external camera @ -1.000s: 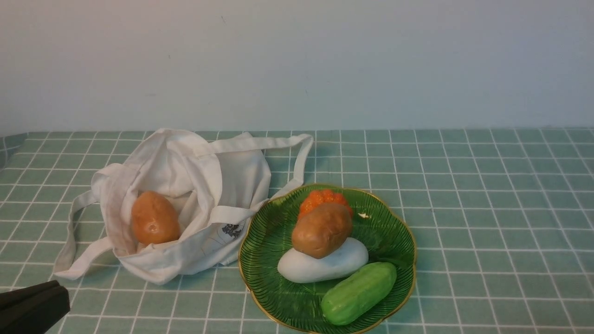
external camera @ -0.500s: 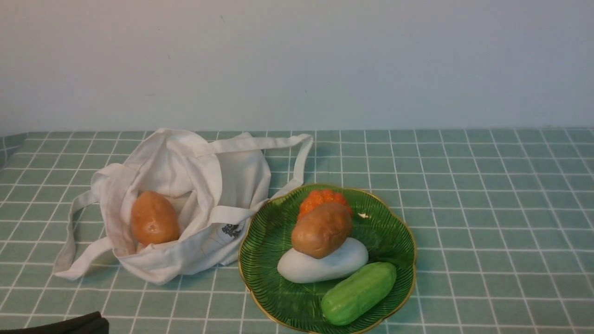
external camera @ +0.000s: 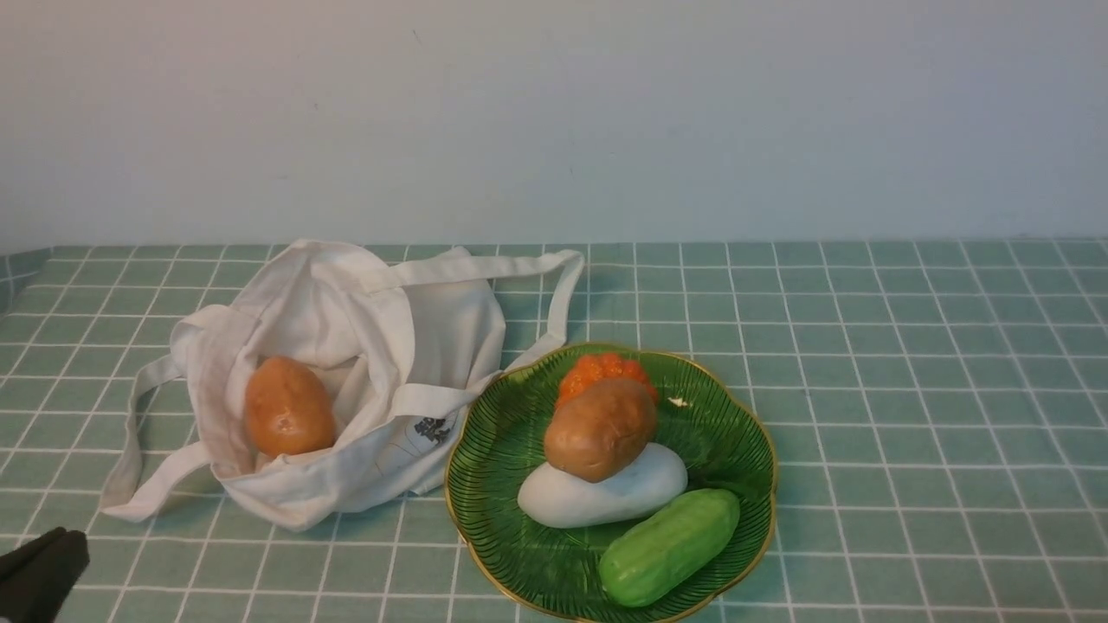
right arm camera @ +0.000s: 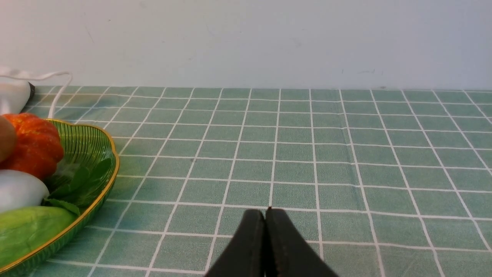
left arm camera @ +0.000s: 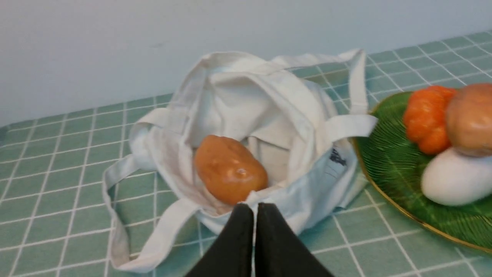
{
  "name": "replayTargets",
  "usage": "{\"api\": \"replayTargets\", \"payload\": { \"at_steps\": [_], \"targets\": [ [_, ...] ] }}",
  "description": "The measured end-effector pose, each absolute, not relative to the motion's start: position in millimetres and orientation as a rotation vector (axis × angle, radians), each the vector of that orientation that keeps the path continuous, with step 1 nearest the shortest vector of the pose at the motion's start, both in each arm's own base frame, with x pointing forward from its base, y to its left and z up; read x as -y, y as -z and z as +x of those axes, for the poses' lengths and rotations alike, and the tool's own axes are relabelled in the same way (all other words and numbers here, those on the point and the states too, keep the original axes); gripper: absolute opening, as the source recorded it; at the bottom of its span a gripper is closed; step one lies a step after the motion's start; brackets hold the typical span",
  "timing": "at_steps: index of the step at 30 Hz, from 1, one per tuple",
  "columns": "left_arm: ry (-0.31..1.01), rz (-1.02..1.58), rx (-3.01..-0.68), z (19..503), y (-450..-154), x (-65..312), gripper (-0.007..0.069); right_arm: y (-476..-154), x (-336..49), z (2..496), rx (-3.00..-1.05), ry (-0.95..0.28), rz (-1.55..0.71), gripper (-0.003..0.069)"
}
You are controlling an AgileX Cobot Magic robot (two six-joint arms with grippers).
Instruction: Take vegetables from cloth bag on blue coffee tablecloth place on plate.
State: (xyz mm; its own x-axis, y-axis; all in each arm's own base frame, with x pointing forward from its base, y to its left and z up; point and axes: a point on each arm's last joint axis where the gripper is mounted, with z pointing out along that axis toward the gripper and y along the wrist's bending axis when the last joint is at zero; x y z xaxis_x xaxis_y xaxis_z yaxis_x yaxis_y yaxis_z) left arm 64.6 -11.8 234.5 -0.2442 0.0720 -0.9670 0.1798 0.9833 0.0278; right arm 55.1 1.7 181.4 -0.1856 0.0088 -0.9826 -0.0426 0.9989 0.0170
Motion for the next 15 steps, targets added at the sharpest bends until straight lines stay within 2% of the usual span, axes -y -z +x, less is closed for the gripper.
{"api": "replayTargets", "payload": {
  "at_steps": [9,15],
  "targets": [
    [0.025,0.052,-1.846,61,-209,4,-0.0005,-181,-2,55,-1.757,-0.046,-0.025,-0.0016],
    [0.023,0.051,-1.84,56,-186,3,-0.0005,-181,-2,55,-1.757,-0.046,-0.025,-0.0016]
  ]
}}
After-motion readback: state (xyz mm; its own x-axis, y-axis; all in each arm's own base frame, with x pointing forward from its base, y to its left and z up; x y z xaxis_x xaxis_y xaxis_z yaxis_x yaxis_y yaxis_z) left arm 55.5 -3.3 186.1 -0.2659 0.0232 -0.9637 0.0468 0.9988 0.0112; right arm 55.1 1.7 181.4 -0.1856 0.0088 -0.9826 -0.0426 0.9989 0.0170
